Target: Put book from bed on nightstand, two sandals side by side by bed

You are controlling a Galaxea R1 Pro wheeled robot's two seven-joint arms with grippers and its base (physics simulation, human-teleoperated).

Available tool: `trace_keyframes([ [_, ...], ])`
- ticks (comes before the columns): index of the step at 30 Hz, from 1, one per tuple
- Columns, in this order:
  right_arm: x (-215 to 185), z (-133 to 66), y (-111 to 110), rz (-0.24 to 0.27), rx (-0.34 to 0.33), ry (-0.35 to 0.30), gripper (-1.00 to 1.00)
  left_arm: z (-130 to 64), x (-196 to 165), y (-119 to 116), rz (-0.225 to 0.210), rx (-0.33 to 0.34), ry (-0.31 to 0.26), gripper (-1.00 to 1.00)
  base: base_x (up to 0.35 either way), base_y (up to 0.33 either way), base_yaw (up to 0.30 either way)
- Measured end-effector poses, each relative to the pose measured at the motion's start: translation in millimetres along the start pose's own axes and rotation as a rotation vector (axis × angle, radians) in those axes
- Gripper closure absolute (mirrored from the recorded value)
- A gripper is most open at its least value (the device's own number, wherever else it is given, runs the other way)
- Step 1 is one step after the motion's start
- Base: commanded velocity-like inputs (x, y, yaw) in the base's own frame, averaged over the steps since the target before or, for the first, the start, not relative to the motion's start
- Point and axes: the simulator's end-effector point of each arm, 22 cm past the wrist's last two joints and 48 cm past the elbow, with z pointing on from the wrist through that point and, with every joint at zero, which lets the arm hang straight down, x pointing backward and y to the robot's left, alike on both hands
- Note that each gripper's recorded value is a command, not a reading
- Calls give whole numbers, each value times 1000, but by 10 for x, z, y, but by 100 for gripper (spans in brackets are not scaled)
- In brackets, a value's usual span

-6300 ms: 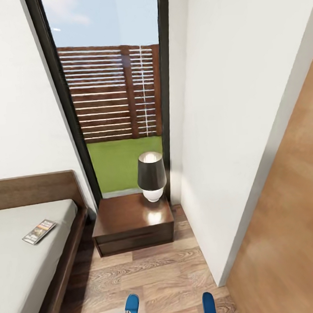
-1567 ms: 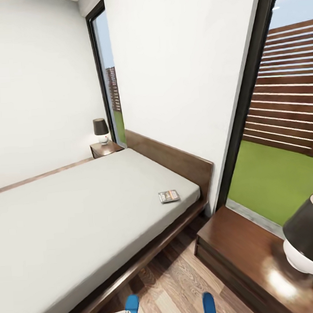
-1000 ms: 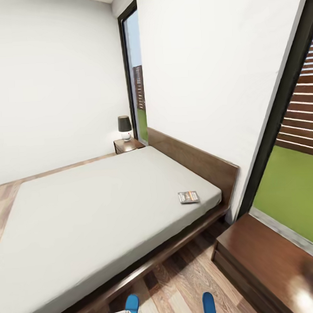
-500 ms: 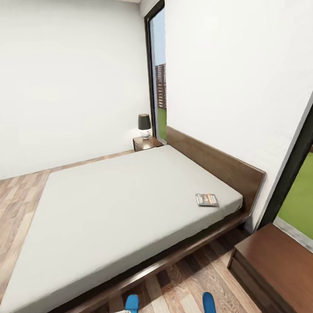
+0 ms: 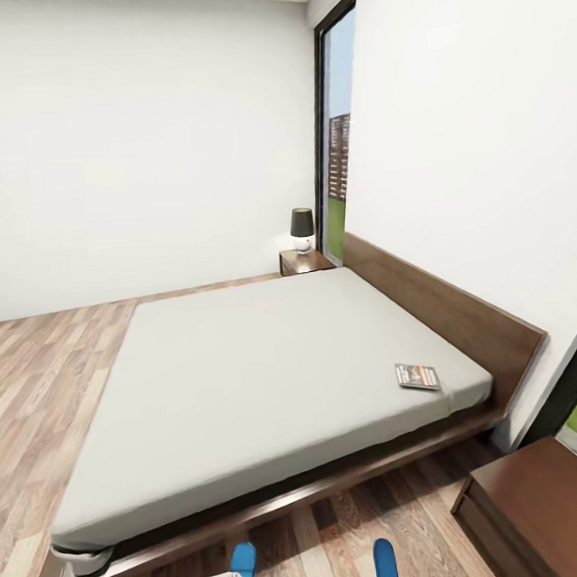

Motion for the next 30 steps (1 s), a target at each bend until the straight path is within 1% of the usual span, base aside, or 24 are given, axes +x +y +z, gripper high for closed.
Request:
trace_keyframes([
  [24,-4,-5,-10,1,2,-1,100,0,0,0,0,0,0,100,0,0,283],
  [27,-11,-13,-26,2,4,-2,100,0,0,0,0,0,0,100,0,0,161],
  [30,-30,-28,-55,6,8,-7,100,0,0,0,0,0,0,100,0,0,39],
])
